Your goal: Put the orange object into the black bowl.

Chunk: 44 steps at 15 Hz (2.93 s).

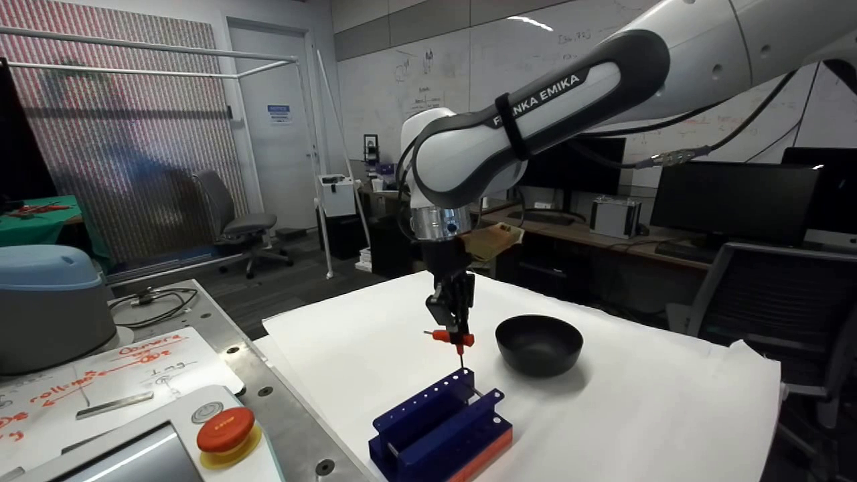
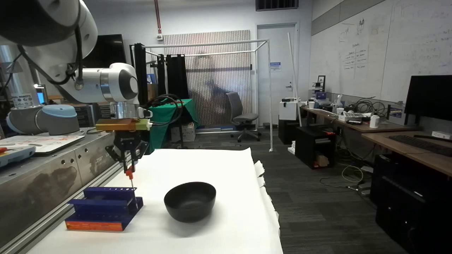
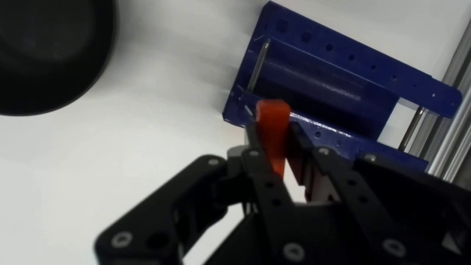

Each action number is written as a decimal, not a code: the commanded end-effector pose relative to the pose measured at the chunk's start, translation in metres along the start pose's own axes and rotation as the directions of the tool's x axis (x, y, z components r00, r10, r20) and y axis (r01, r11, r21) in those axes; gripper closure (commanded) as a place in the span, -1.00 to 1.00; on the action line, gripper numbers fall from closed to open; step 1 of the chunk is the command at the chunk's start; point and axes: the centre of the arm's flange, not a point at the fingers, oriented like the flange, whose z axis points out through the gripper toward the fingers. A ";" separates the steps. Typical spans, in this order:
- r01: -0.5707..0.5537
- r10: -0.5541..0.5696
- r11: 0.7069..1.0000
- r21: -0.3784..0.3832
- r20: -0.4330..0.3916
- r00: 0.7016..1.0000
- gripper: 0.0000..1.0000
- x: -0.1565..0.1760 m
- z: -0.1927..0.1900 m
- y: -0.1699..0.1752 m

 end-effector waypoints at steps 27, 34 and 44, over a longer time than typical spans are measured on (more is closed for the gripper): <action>-0.347 0.377 0.868 -0.356 0.016 0.926 0.79 -0.032 0.038 0.131; -0.334 0.360 0.884 -0.327 0.020 0.933 -0.07 -0.035 0.040 0.126; -0.231 0.216 0.968 -0.101 -0.139 0.966 -1.00 -0.074 -0.037 0.116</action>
